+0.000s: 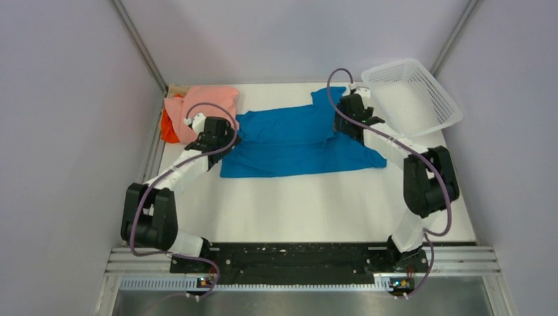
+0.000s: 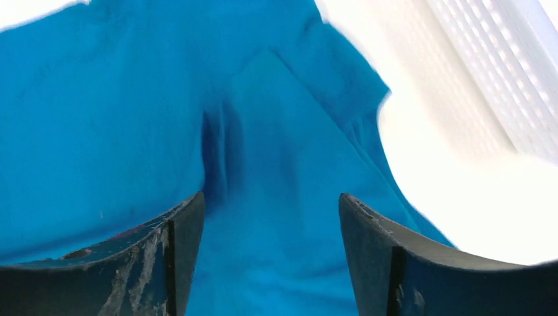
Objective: Fold and stack the t-shirts
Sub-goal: Fold the flattened tshirt in 1/3 of the way
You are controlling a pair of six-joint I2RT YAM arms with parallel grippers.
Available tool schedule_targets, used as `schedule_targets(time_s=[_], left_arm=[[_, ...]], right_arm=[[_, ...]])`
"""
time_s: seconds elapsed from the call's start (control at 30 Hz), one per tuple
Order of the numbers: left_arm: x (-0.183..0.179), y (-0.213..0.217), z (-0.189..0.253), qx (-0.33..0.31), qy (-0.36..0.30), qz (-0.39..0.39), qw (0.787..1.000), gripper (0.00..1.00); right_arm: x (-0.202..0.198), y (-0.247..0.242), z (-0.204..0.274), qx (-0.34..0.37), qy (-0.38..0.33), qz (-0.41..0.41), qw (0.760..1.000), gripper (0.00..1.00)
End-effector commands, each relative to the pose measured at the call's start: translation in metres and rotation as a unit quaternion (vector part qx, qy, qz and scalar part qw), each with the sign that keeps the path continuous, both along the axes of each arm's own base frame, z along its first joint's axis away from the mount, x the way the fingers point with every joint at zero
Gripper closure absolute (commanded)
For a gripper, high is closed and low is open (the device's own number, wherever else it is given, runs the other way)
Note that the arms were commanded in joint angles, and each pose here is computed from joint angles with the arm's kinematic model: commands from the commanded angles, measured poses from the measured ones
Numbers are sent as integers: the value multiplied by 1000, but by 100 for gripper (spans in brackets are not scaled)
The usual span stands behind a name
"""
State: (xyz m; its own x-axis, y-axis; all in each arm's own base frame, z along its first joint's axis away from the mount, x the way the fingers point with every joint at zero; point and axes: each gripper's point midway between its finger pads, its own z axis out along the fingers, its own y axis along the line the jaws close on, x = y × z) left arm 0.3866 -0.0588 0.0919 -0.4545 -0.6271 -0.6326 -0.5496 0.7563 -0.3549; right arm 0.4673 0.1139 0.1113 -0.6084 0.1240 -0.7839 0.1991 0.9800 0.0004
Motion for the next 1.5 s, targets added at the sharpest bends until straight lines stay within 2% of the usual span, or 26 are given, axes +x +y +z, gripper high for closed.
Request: schedule_targets(time_s=[0.0,0.13,0.2,0.33,0.43,0.67,0.9,1.0,1.07,1.27,1.47], left_arm=[[-18,-17,18,-34,-13,-58,998,1],[-29,-43,11,-80,-22,-118,989,1],[-31,-60,10,-105,-36,-160,981,1],[-30,-95,5,-148,-40,-237,959,1],[-24,-102,-7,-149,-19,-250,956,1],[-15,-109,-35,-156,20,-257,953,1],[-14,-103,-44,-141,33,-245,959,1],[-19,-99,-50,-134,47,-238,961,1],[-19,-96,-50,-129,49,-235,962,1],[-23,-91,-54,-120,53,-228,965,1],[-37,-91,-68,-129,66,-226,963,1]], right_arm=[[-36,1,36,62,-47,22,997,26],[-71,31,20,136,-19,103,985,14],[-80,47,13,171,-10,136,976,4],[-87,54,-15,186,28,142,972,3],[-84,56,-30,183,46,140,972,2],[-39,68,-29,178,25,140,974,2],[33,92,-22,168,3,150,974,2],[65,97,6,154,-27,147,977,2],[69,98,17,152,-35,151,976,2],[33,71,26,126,-49,129,982,2],[-50,44,-13,165,-24,94,981,1]])
